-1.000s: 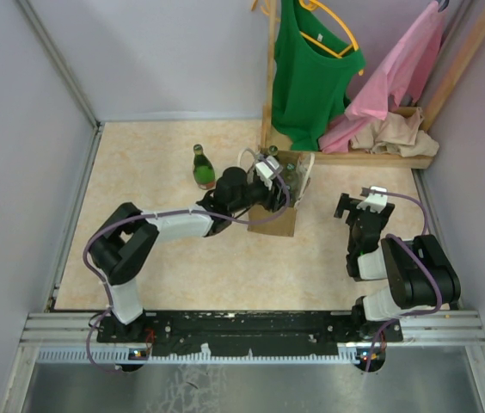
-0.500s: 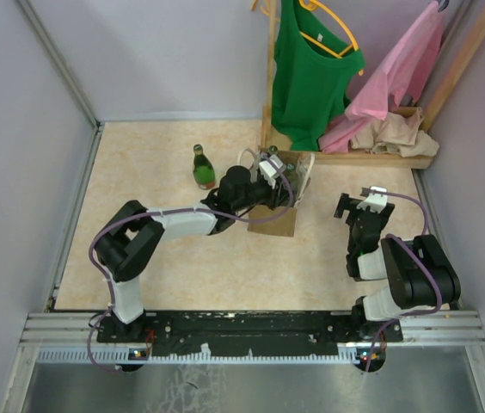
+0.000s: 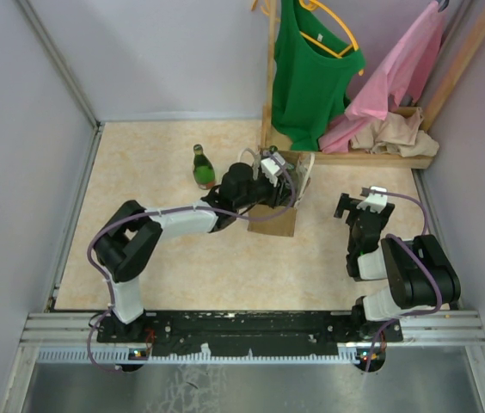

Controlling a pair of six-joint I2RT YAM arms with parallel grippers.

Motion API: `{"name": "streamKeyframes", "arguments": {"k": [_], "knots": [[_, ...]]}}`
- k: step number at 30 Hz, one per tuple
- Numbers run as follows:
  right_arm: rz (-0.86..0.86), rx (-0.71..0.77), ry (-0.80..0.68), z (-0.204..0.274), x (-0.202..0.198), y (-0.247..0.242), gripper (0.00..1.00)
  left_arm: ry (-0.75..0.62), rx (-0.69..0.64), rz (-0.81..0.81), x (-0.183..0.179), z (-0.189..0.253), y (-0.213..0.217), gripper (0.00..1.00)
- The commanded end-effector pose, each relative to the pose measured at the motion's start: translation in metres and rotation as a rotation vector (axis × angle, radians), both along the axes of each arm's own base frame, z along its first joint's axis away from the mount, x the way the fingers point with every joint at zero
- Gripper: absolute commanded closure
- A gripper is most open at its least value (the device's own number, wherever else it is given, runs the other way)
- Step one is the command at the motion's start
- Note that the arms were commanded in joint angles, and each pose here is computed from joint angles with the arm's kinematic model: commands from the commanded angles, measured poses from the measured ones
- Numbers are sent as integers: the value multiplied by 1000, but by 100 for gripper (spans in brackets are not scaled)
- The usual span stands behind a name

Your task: Take the beverage out of the canvas bag

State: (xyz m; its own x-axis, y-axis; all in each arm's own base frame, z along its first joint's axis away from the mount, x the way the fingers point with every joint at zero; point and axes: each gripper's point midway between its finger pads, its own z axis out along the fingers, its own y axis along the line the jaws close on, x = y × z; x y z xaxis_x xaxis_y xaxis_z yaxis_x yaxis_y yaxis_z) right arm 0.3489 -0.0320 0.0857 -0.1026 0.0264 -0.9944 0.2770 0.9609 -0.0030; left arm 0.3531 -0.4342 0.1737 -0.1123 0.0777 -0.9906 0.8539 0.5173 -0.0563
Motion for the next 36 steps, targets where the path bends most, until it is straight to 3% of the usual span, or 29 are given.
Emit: {"name": "streamKeyframes", "arguments": {"k": [1,11,20,28,36], "knots": [[-3,9,-83,23,8,0,1,-230,-174,40,13,119,1,100],[-4,9,-82,23,8,0,1,-372,-260,42,9,198,8,100],[-4,9,-83,23,8,0,1,-510,-313,119,-3,280,40,100],[-6,9,-83,24,8,-1,1,-616,-297,321,-2,342,99,100],[-4,9,-83,23,8,0,1,-599,-289,549,11,362,192,100]]}}
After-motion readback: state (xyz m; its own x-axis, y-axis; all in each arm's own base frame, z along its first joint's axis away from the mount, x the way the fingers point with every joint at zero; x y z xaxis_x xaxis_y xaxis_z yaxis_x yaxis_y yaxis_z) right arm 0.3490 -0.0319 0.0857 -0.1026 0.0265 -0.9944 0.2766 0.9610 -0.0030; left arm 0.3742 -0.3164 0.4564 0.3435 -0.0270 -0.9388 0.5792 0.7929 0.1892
